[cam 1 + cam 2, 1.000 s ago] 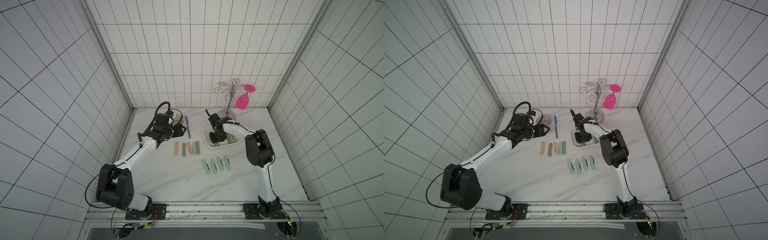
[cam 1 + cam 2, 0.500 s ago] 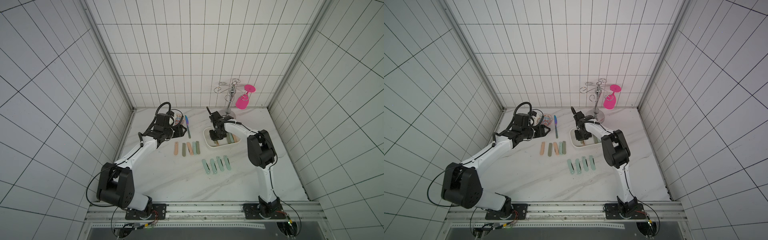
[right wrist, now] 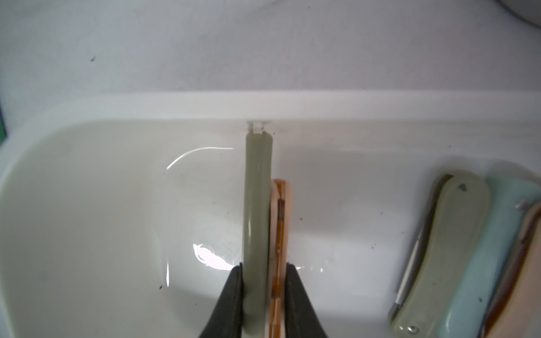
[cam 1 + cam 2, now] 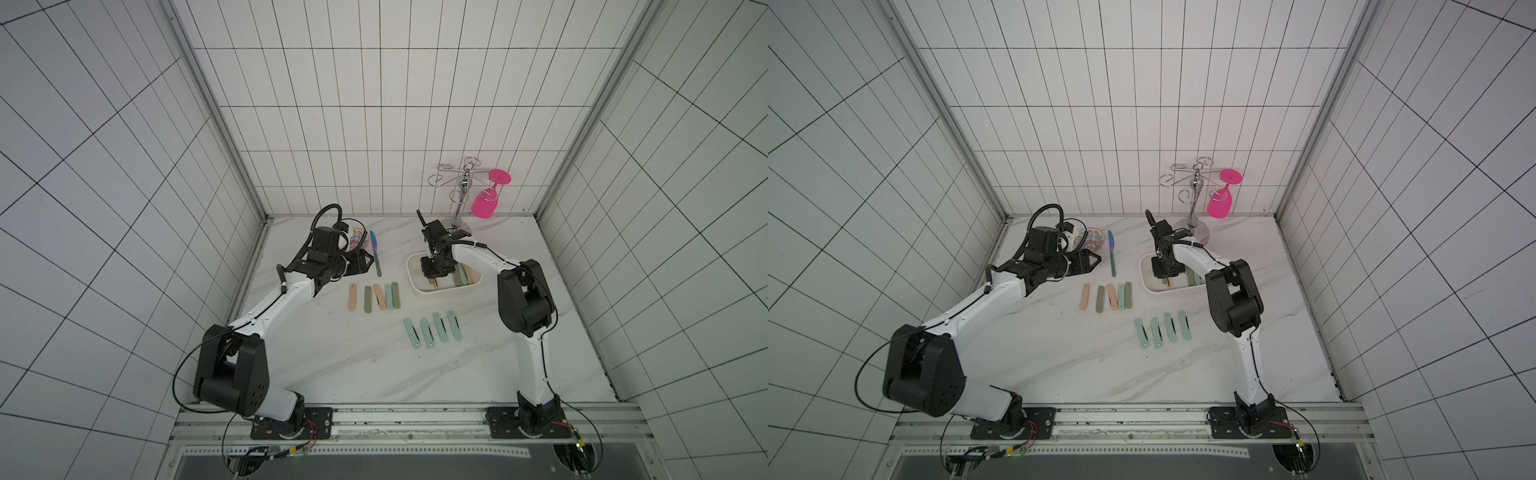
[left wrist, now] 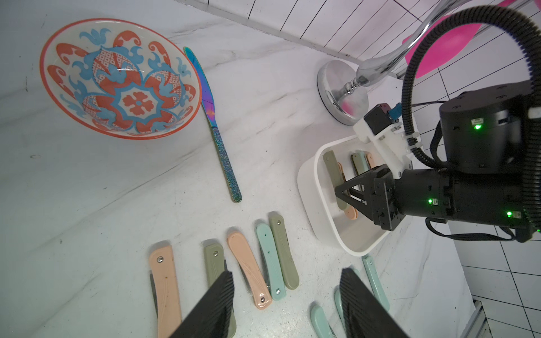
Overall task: Take the fruit knife out of the storage box
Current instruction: Adjust the fruit knife in the storage box.
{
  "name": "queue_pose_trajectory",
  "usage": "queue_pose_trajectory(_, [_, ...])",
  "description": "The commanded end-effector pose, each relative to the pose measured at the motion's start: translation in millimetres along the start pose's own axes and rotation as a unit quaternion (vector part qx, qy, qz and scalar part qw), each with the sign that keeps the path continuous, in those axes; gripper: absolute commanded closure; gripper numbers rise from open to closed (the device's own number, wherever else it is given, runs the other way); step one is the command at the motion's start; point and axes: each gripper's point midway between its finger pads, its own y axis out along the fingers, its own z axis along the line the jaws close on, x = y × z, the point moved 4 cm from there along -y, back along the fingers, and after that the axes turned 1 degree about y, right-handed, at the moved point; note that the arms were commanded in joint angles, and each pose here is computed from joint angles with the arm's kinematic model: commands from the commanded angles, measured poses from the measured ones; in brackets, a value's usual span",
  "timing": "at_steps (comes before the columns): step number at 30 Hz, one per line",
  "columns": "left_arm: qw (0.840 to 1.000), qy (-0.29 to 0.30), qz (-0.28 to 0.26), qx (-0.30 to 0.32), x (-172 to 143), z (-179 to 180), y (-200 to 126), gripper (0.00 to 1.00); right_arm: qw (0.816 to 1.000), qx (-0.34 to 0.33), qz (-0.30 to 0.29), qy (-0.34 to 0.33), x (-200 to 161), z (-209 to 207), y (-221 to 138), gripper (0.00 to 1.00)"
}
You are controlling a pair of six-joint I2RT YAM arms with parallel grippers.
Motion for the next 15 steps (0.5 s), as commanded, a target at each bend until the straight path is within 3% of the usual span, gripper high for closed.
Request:
queue_pose_trajectory(1, [1.0,0.008,-0.014,-0.012,11,-8,2,0.39,1.0,-0.005,0.002,0.008,-3,-8,-1,0.66])
queue_pose_trajectory(3, [1.0,0.008,-0.013,-0.012,11,-8,3,0.39,1.0,-0.007,0.005,0.01,-3,-11,1,0.56])
queue_pose_trajectory(5, [1.0,0.008,-0.014,-0.012,11,-8,2,0.39,1.0,-0.01,0.004,0.012,-4,-13,-2,0.52])
queue_pose_trajectory(15, [1.0,0.009,-0.009,-0.014,11,-10,6,0.39,0.999,-0.027,0.008,0.027,-11,-31,-2,0.53])
